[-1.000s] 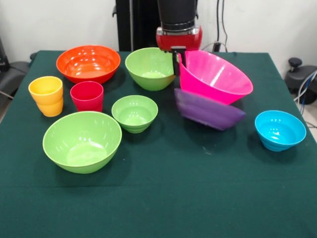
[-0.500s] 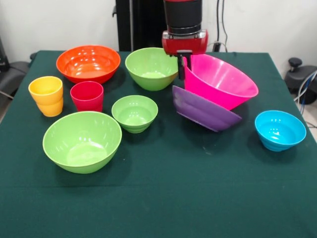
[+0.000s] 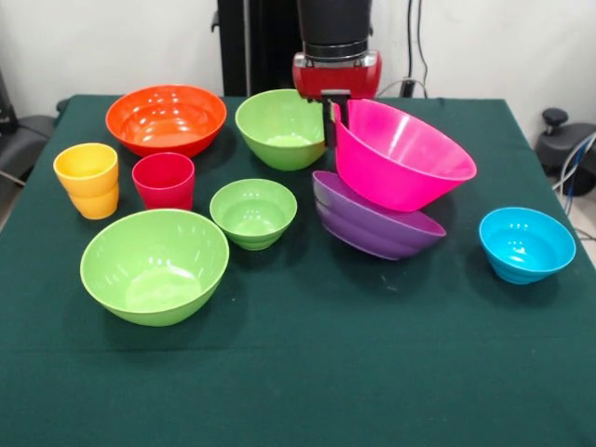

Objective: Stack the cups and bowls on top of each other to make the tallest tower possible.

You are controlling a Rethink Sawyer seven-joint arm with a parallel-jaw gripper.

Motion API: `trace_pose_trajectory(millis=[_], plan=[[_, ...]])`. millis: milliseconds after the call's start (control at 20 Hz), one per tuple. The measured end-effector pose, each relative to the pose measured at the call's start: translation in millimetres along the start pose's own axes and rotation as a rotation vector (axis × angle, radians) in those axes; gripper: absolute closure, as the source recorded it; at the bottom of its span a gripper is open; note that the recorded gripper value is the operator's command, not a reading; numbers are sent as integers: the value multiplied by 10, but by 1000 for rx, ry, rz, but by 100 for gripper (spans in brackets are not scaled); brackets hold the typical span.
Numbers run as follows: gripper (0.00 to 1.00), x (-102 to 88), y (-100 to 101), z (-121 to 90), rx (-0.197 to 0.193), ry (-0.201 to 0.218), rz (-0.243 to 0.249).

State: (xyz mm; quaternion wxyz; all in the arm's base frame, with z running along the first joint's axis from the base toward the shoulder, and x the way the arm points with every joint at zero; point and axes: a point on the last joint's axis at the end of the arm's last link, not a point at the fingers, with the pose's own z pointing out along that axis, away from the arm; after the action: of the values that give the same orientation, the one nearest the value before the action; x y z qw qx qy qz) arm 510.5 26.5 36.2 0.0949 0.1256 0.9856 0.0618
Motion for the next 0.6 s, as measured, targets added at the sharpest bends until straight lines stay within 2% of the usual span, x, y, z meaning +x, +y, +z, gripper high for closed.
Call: trace_pose_trajectory(millis=[100,250,600], plan=[[100,-26,-27,-22,2,-6,4],[100,-126,-46,-171,7,-23,10],[100,-423,17,-704,6,-32,63]])
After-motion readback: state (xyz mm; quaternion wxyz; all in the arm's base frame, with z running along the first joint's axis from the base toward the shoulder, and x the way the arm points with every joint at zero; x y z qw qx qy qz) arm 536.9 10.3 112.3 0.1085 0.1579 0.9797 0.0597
